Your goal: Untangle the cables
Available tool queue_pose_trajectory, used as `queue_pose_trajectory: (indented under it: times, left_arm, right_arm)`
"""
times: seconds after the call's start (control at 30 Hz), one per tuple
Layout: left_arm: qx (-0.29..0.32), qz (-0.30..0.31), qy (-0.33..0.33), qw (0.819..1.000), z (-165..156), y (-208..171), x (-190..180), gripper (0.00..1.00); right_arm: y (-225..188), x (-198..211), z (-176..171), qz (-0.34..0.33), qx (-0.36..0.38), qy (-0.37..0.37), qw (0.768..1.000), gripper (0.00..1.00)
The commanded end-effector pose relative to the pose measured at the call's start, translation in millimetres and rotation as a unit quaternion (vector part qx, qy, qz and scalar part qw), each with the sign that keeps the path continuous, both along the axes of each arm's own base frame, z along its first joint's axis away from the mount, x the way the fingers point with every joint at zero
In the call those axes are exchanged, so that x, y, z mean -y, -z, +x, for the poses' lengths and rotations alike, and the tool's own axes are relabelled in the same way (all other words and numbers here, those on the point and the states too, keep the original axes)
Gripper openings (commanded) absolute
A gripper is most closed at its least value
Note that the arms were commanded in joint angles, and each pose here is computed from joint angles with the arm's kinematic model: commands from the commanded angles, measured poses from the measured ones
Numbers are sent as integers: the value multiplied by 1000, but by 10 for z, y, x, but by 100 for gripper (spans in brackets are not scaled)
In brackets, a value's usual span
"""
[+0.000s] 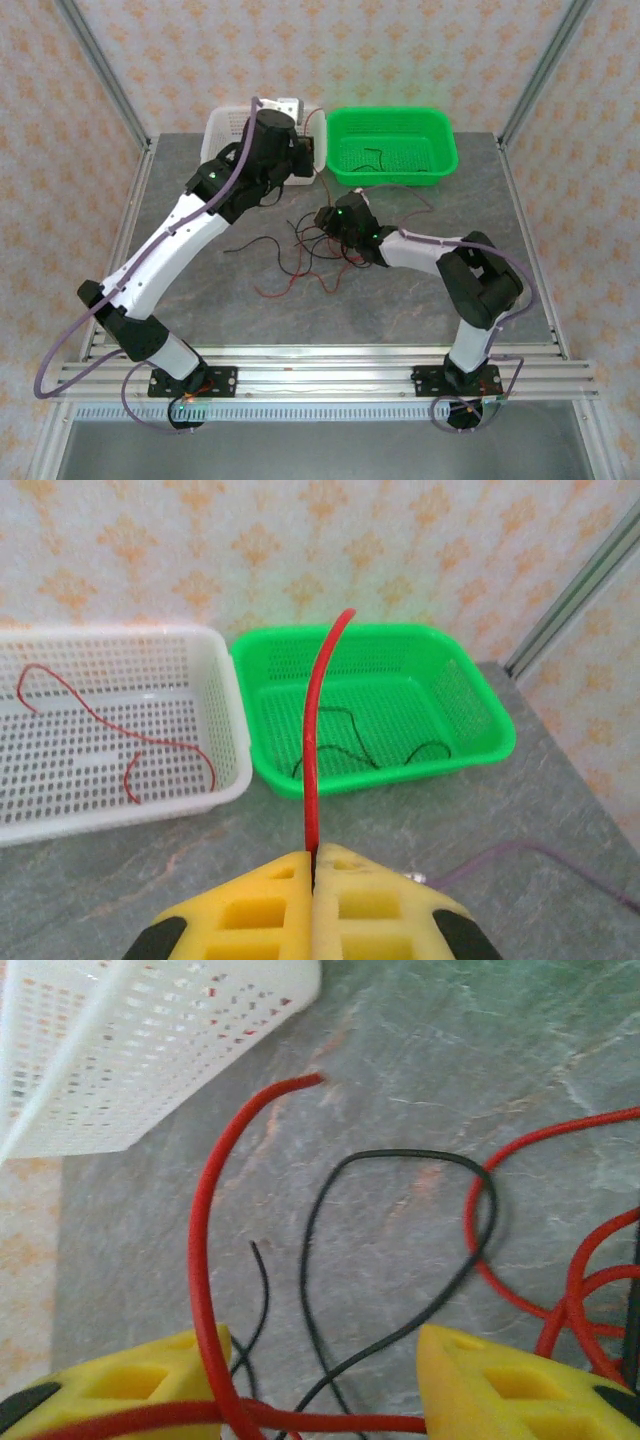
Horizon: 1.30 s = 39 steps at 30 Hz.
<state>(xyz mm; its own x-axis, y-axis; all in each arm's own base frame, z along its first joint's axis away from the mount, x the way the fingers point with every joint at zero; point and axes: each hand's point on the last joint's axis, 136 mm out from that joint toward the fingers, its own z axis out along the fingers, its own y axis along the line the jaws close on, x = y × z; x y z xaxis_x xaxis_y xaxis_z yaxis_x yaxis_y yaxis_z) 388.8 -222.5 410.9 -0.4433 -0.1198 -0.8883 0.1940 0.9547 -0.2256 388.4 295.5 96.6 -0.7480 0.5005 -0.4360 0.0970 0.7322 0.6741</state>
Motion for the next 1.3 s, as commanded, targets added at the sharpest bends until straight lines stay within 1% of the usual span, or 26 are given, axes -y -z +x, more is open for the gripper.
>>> queue_pose_trajectory:
  times: [0.0, 0.13, 0.27, 0.37, 0.43, 0.47, 0.57, 0.63, 0.73, 0.83, 0.9, 1.03, 1.1, 1.17, 1.2, 1.27]
  left_arm:
    - [50, 2, -27, 998, -103, -482, -204, 0]
    - [73, 12, -54, 996, -100, -740, -334, 0]
    - [91, 21, -76, 993, -97, -938, -440, 0]
    - [89, 27, -82, 992, -69, -931, -464, 0]
    - [77, 32, -83, 993, -48, -828, -456, 0]
    - [70, 33, -81, 994, -43, -757, -439, 3]
    - [40, 39, -75, 996, -13, -411, -390, 18]
    - [11, 44, -68, 997, -4, -82, -350, 33]
    - [-40, 49, -61, 996, -11, 482, -312, 51]
    - [-92, 41, -64, 993, -41, 1065, -339, 62]
    - [-123, 31, -77, 989, -63, 1399, -414, 63]
    - [-177, -3, -102, 979, -109, 1977, -576, 64]
    - [-203, -19, -108, 973, -124, 2237, -622, 63]
    - [-224, -20, -113, 968, -130, 2479, -681, 63]
    - [-236, -35, -126, 963, -127, 2592, -712, 63]
    - [-256, -40, -135, 956, -115, 2793, -762, 63]
  right_arm:
    - [262, 174, -14, -44, -4, 25, 999, 51]
    - [446, 295, -83, -68, -16, 34, 997, 51]
    - [543, 380, -148, -83, -23, 38, 996, 51]
    - [557, 418, -171, -87, -24, 39, 995, 51]
    - [540, 423, -181, -87, -22, 37, 995, 51]
    - [527, 425, -189, -88, -21, 35, 995, 51]
    - [408, 418, -193, -89, -12, 27, 996, 51]
    - [284, 431, -202, -93, -3, 22, 995, 52]
    - [56, 469, -224, -98, 14, 16, 995, 55]
    - [-200, 520, -254, -104, 33, 12, 994, 59]
    - [-352, 556, -282, -108, 44, 9, 993, 61]
    - [-630, 657, -350, -112, 65, 12, 991, 62]
    - [-748, 703, -383, -114, 75, 14, 991, 63]
    - [-839, 749, -417, -116, 82, 15, 990, 63]
    - [-876, 768, -435, -117, 84, 15, 989, 64]
    - [-937, 808, -474, -118, 89, 16, 989, 64]
